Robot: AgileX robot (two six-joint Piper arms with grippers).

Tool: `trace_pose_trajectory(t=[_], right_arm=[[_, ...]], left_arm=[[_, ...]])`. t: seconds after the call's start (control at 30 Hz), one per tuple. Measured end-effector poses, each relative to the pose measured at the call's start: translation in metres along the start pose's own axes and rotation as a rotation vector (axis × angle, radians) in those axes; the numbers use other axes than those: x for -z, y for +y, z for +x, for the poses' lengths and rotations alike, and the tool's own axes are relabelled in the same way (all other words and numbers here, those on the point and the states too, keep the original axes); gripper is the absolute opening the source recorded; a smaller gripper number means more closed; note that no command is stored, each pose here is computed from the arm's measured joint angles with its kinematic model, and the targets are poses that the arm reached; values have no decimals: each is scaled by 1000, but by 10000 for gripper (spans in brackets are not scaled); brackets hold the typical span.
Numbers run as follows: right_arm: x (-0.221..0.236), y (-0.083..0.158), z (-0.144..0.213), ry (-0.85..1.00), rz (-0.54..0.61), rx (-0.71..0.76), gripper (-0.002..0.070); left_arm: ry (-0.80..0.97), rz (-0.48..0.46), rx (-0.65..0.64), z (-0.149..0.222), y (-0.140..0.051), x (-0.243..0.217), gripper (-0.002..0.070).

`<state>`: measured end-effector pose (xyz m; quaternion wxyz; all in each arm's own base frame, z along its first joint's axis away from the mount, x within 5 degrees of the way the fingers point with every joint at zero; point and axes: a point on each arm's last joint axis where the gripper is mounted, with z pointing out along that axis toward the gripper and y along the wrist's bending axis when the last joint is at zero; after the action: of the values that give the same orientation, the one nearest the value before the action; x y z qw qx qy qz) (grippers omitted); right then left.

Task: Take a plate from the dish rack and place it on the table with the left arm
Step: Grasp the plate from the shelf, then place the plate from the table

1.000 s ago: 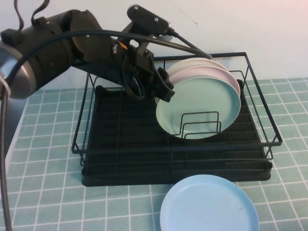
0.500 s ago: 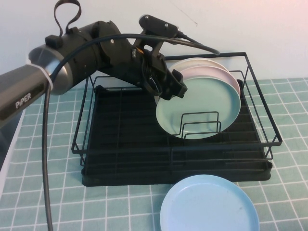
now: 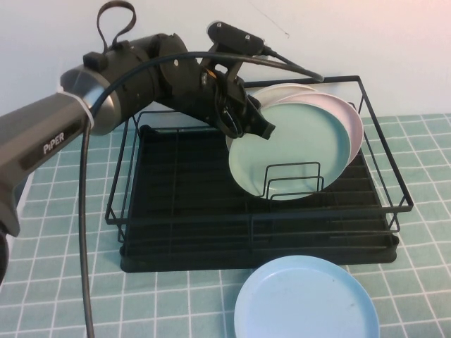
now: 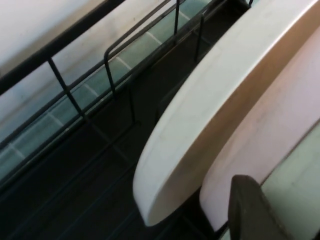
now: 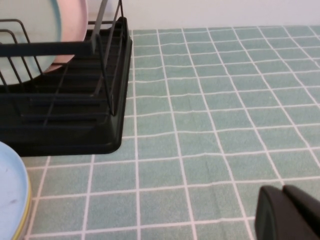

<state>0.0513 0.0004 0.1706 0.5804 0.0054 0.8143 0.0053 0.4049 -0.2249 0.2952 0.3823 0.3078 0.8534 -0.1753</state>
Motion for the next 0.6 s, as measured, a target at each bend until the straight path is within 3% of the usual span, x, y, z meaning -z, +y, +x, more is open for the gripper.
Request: trace_pose_trajectory(t=[0.33,0.6], right_arm=[[0,0,0,0,0,0,-1],[0,0,0,0,0,0,-1]], left_arm=[[45,-62,-50,-36,0,47,41],[-36,-58,-57,-58,-21,138,6]])
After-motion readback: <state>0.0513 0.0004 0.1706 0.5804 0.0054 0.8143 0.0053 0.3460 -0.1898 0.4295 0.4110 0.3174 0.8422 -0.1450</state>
